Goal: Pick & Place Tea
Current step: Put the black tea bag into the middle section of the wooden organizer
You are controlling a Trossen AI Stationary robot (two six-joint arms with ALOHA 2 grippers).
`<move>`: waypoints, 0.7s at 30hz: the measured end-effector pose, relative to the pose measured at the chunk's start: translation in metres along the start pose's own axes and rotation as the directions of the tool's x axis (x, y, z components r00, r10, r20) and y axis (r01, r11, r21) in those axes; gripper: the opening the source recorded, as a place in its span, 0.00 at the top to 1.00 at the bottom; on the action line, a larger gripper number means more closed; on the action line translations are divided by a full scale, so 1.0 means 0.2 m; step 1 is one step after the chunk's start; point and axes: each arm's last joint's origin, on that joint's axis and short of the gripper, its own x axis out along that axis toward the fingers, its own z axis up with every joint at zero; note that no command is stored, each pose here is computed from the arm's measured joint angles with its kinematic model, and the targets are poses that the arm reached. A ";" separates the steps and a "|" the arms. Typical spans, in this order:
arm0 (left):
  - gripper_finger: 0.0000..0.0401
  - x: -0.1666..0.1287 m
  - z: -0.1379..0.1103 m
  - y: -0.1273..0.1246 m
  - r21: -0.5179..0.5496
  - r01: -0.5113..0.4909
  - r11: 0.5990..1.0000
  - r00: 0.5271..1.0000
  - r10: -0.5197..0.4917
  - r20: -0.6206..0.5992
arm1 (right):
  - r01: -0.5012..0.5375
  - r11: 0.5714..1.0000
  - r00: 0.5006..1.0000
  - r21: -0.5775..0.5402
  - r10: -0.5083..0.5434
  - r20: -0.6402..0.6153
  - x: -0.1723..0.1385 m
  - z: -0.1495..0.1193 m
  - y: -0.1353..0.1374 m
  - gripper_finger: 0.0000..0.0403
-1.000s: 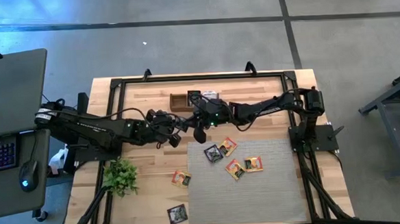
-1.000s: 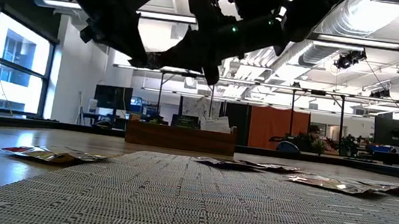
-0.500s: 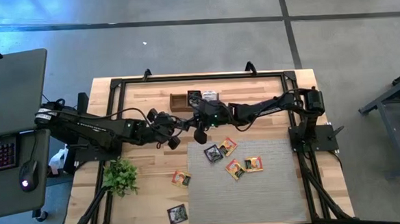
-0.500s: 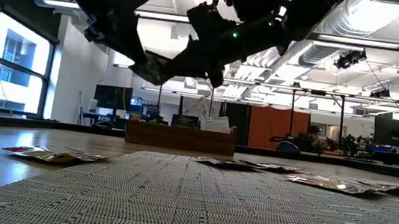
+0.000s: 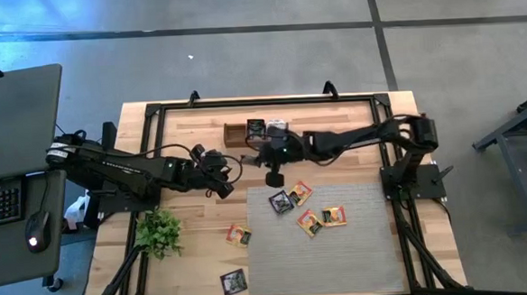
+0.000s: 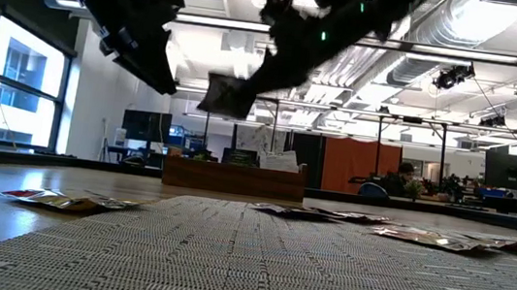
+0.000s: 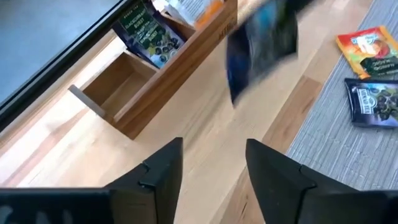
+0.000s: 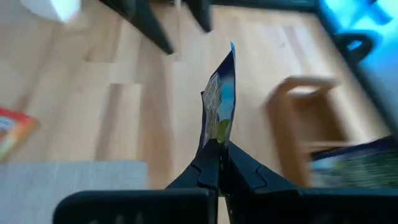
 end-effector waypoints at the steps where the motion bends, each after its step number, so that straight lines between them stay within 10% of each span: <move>1: 0.56 0.00 0.00 0.00 0.001 0.001 1.000 1.000 -0.001 0.002 | 0.030 0.999 0.999 -0.045 -0.030 -0.010 -0.03 0.05 -0.01 0.99; 8: 0.56 0.00 0.00 0.00 0.045 -0.033 0.998 0.999 0.032 0.022 | 0.109 0.921 0.976 -0.374 -0.170 -0.136 -0.13 0.32 -0.14 1.00; 21: 0.56 0.00 0.00 0.01 0.079 -0.044 0.996 0.999 0.042 0.025 | -0.094 0.857 0.900 -0.507 -0.144 -0.411 0.10 0.16 -0.55 1.00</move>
